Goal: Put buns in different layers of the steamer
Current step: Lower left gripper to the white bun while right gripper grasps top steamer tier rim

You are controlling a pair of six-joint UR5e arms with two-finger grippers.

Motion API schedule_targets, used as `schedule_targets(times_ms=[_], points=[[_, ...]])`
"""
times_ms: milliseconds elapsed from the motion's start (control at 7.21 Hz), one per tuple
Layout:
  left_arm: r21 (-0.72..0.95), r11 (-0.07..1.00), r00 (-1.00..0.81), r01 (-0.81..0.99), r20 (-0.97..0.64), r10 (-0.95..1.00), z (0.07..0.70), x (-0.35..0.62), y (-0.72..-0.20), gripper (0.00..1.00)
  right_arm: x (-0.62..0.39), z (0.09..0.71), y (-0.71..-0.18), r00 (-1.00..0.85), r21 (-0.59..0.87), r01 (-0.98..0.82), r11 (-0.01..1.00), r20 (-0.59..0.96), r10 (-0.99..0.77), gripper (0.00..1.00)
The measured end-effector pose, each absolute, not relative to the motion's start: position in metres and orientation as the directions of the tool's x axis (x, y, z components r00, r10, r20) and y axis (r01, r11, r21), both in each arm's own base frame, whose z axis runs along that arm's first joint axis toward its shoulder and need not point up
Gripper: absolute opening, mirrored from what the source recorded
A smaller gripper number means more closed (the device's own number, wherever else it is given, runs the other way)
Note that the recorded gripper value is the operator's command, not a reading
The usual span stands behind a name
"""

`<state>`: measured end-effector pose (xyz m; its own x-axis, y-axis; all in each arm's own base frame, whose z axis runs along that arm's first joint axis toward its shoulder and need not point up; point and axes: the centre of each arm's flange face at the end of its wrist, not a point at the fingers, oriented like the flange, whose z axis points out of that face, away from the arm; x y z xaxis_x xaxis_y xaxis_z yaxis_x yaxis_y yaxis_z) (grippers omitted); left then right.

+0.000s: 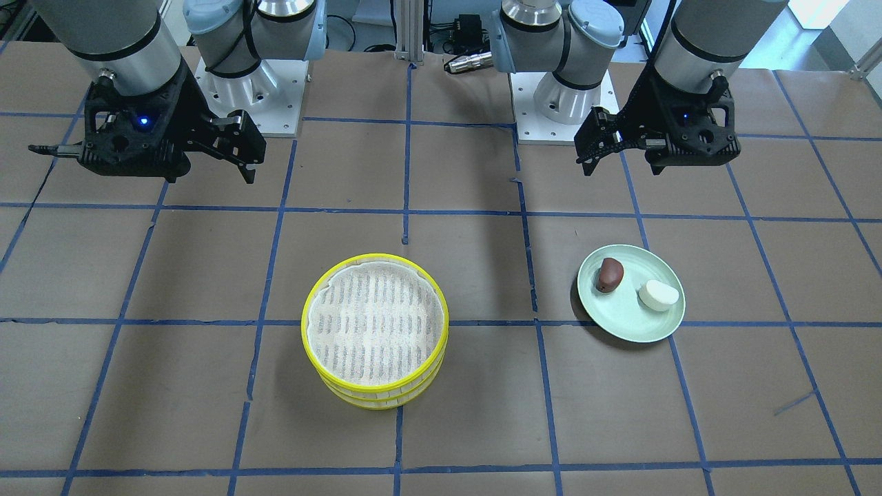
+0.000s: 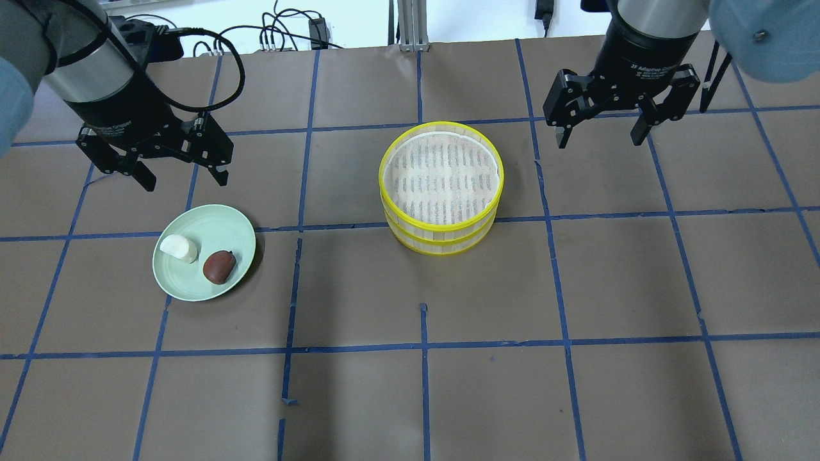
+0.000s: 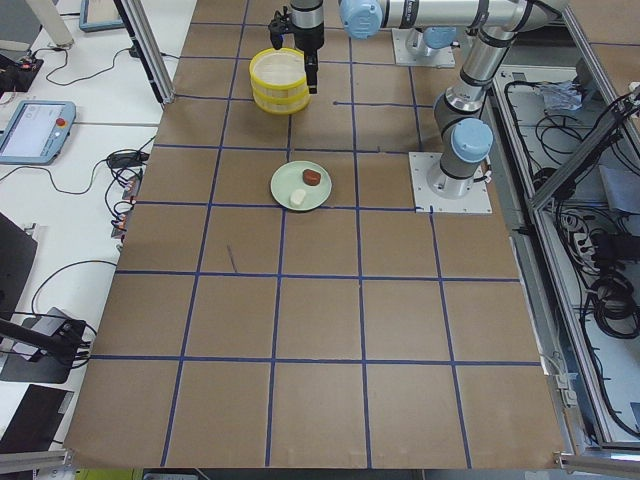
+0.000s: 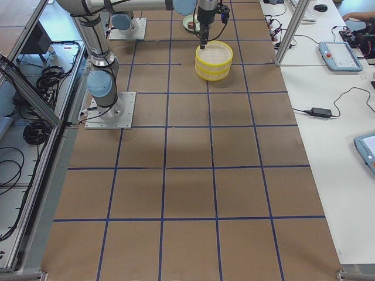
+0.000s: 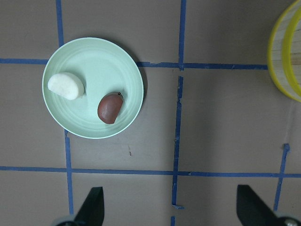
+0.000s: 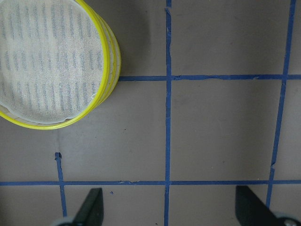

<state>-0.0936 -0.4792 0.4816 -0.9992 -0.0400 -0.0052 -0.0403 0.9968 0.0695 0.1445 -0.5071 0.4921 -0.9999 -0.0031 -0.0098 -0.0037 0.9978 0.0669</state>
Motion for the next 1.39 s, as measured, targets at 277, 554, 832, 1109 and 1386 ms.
schedule_targets(times_ms=[277, 554, 832, 1109, 1386], points=[[0.072, 0.997, -0.999, -0.041, -0.007, -0.041, 0.48, -0.091, -0.479, 1.0, 0.145, 0.492, -0.507, -1.0, 0.066, -0.003, 0.998, -0.011, -0.002, 1.0], [0.09, 0.996, -1.0, 0.011, -0.005, 0.012, 0.473, -0.079, -0.481, 1.0, 0.148, 0.484, -0.516, -1.0, 0.049, -0.003, 0.999, -0.016, -0.002, 1.0], [0.071, 0.997, -0.999, 0.04, -0.009, 0.041, 0.431, -0.069, -0.493, 1.0, 0.165, 0.433, -0.564, -1.0, -0.004, -0.014, 1.0, -0.019, -0.014, 1.0], [0.062, 0.998, -0.998, 0.027, -0.053, 0.031, 0.359, -0.05, -0.51, 1.0, 0.21, 0.365, -0.599, -1.0, -0.018, 0.013, 1.0, -0.024, 0.013, 0.94], [0.072, 0.997, -0.996, 0.018, -0.081, 0.024, 0.291, -0.036, -0.521, 0.98, 0.23, 0.31, -0.612, -0.998, 0.018, 0.061, 0.998, -0.024, 0.062, 0.89]])
